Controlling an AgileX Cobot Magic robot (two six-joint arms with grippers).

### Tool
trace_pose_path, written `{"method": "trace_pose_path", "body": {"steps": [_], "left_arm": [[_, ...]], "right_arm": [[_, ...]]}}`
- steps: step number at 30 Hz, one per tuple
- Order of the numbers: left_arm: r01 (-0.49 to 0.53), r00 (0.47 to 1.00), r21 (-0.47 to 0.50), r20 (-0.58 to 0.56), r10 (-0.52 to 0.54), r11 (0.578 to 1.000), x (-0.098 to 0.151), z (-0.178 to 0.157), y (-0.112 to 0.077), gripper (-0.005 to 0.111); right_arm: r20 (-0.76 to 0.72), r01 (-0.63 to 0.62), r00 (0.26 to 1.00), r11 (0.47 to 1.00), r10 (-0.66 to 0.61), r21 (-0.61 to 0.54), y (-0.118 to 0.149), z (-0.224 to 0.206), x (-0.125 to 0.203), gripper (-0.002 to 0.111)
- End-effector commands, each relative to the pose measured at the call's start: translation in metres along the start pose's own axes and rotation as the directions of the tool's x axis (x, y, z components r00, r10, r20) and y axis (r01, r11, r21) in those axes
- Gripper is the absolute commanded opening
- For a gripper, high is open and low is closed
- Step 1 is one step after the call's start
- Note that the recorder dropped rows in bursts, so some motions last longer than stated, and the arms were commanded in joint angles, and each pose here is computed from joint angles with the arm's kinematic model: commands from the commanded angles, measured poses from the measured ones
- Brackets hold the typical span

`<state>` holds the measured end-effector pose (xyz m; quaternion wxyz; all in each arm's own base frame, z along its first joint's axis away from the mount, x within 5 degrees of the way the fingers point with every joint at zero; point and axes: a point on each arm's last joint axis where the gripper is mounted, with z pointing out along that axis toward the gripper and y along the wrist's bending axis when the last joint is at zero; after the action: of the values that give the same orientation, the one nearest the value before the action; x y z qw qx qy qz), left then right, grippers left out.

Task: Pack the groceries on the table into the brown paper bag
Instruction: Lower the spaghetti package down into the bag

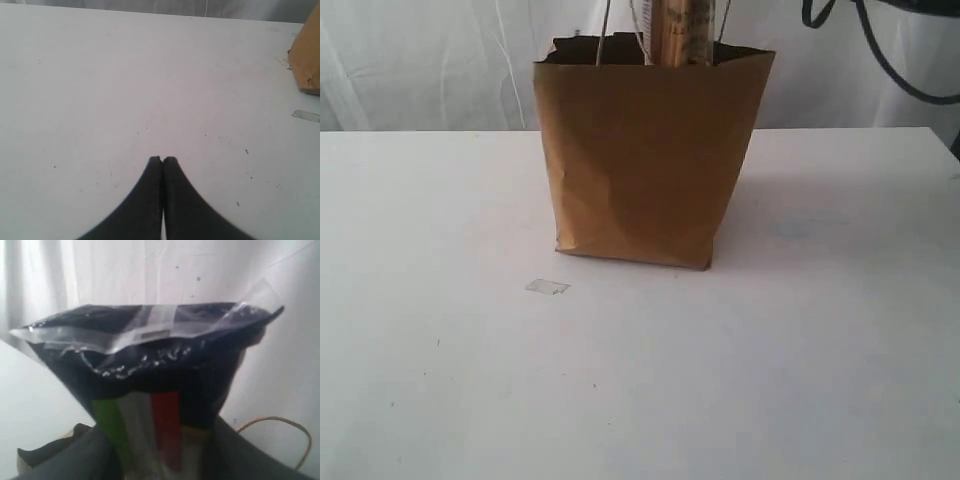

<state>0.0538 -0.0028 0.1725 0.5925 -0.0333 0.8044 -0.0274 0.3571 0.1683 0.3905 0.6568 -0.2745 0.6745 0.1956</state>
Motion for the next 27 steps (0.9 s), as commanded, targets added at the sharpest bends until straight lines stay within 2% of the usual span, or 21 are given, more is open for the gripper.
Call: {"method": "trace_pose_path", "body": {"steps": [1, 8, 13, 27], "left_arm": [[0.009, 1.0, 0.009, -0.001, -0.009, 1.0, 0.001, 0.0, -0.001, 0.0], [0.009, 1.0, 0.009, -0.001, -0.009, 1.0, 0.001, 0.0, -0.001, 0.0], [0.009, 1.0, 0.009, -0.001, -0.009, 1.0, 0.001, 0.0, -0.001, 0.0], [0.009, 1.0, 0.009, -0.001, -0.009, 1.0, 0.001, 0.0, -0.001, 0.0]], "right_arm": [[0.046, -0.042, 0.998, 0.988, 0.05, -0.147, 0.014, -0.002, -0.006, 0.0], [0.071, -0.027, 0.997, 0.988, 0.038, -0.153, 0.014, -0.002, -0.014, 0.0], [0.033, -0.039, 0.998, 0.991, 0.044, -0.128, 0.01, 0.007, -0.001, 0.0], [-0.016, -0.065, 0.998, 0.984, 0.064, -0.169, 0.011, 0.023, 0.022, 0.0]]}}
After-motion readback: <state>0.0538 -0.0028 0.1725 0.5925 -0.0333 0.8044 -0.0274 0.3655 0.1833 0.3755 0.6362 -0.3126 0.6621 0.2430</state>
